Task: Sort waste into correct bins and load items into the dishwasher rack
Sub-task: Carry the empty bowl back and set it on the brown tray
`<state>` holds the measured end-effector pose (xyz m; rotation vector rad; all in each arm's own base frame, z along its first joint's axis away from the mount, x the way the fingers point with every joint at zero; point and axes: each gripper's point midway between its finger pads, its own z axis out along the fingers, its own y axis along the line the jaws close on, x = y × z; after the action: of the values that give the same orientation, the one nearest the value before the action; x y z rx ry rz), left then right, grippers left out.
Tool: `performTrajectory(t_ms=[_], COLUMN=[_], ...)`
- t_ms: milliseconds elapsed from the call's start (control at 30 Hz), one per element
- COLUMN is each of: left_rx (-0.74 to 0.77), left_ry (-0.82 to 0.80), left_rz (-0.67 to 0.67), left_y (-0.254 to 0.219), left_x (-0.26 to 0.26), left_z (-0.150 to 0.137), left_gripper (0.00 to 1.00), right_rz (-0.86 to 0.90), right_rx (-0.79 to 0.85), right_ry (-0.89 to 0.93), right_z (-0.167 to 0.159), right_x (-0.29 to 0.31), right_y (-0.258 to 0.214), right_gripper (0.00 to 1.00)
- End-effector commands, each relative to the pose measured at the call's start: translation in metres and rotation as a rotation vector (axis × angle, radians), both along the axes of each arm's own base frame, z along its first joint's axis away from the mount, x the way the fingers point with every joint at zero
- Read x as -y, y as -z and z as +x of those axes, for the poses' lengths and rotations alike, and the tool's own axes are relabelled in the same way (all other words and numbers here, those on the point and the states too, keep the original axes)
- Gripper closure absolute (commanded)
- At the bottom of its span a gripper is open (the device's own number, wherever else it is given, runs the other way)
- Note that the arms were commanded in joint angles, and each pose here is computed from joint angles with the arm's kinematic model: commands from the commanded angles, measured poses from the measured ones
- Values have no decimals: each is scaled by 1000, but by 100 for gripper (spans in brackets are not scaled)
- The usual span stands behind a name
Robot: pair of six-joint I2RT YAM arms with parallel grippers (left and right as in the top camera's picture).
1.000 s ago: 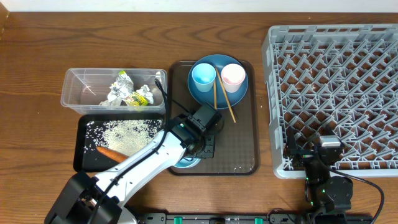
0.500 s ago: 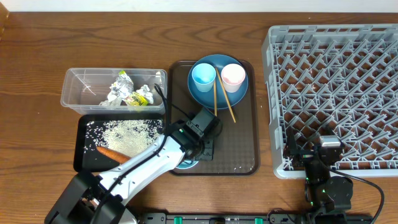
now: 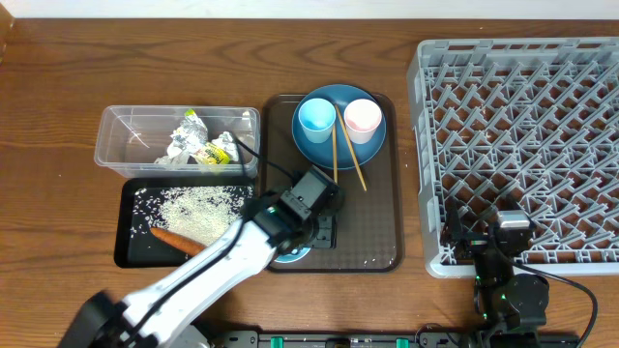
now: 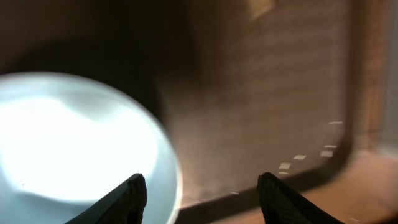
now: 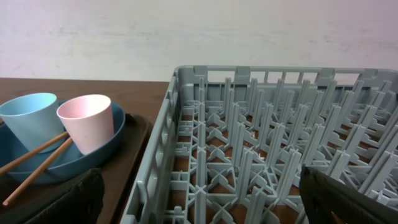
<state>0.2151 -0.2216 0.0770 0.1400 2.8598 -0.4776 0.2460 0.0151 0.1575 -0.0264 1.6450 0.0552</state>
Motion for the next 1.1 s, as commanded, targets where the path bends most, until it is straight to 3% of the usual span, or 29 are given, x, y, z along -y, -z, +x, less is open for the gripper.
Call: performTrajectory(t_ms=[0,267,500,800,867,1067], left_rx=[105,208,243,281,283,284], left_ry=[26,123,94,70,69,71], left_rz=[-61,-83,-46,-22,-25,-21], left_y=[-37,-65,-66,-68,-69,-68], left_x=[5,1,-7,-11,-10,-11], left_z=[8,3,11,19,19,19], left_gripper=[39,34,31,22,12,7], right_rz=[14,14,14,14,14,14], right_rx=[-4,-4,-4,-4,-4,-5], right_ry=[1,1,1,1,1,1], right_z=[0,0,0,0,0,0], right_x=[0,0,0,0,0,0], right_y=[2,1,1,1,1,2], right_gripper=[1,1,1,1,1,1])
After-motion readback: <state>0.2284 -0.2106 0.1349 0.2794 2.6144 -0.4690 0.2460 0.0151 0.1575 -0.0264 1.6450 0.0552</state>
